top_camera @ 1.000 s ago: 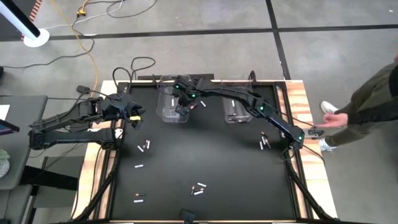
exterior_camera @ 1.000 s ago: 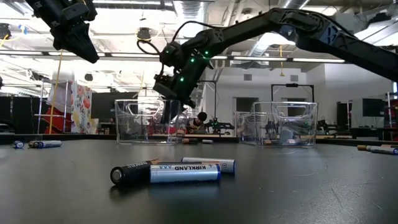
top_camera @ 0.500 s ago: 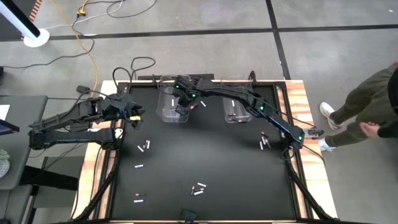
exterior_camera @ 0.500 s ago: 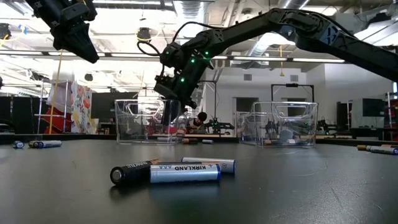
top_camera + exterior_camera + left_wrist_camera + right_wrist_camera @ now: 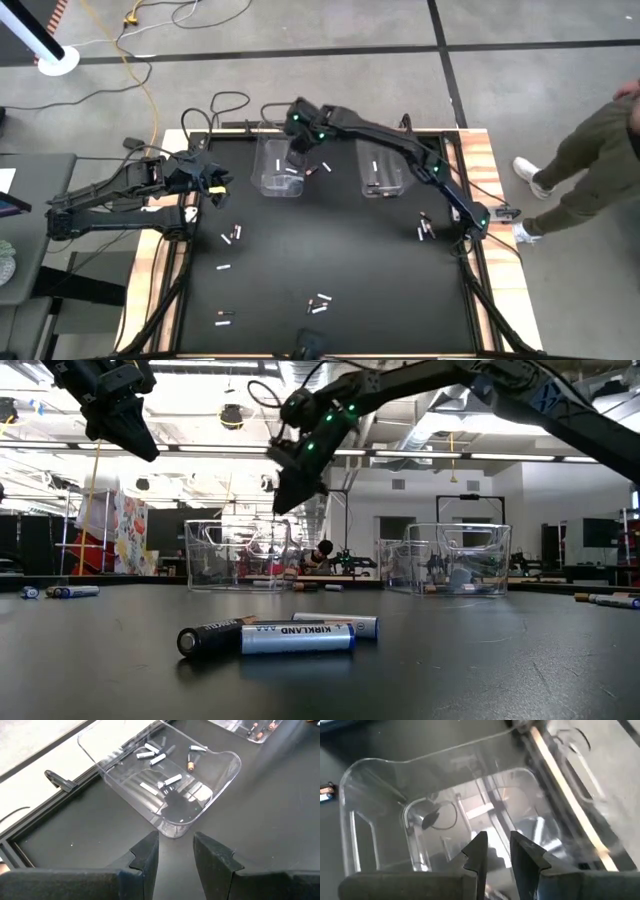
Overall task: Sort batteries
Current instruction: Put the white battery into the left transparent bin
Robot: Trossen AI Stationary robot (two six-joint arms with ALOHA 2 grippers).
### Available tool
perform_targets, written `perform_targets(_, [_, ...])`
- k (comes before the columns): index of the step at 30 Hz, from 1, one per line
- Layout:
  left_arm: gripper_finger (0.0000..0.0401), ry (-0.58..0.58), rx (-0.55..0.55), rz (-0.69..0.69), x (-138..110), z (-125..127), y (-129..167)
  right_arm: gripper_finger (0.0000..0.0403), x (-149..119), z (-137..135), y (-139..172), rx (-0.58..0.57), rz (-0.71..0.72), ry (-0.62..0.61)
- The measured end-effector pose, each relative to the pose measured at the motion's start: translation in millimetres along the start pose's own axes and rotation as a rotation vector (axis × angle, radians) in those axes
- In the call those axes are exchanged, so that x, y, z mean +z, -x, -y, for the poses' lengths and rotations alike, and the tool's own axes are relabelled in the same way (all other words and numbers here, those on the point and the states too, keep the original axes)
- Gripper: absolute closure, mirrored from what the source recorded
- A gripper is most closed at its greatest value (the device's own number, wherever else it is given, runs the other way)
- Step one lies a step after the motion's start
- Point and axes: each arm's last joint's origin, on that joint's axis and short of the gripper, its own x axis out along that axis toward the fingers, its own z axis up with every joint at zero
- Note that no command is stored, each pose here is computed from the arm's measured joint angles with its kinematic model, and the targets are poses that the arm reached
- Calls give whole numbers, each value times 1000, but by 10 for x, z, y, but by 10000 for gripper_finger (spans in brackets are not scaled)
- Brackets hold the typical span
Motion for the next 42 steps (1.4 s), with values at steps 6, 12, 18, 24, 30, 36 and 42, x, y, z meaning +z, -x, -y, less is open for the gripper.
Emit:
perform_targets(6, [285,1,0,0,0,0,0,304,-101,212,211,-25,-124,-72])
perform_targets(12, [285,2,0,0,0,0,0,304,-302,386,229,-44,-309,-121])
perform_targets(18, [285,7,0,0,0,0,0,304,-436,466,187,-48,-408,-149])
perform_targets(24, [285,7,0,0,0,0,0,274,-529,503,77,-54,-431,-175])
perform_targets(30, [285,7,0,0,0,0,0,191,-600,455,-62,-50,-428,-174])
perform_targets(36, [285,7,0,0,0,0,-1,154,-623,440,-101,-51,-428,-188])
perform_targets(42, [285,17,0,0,0,0,0,160,-575,453,-122,-59,-373,-184])
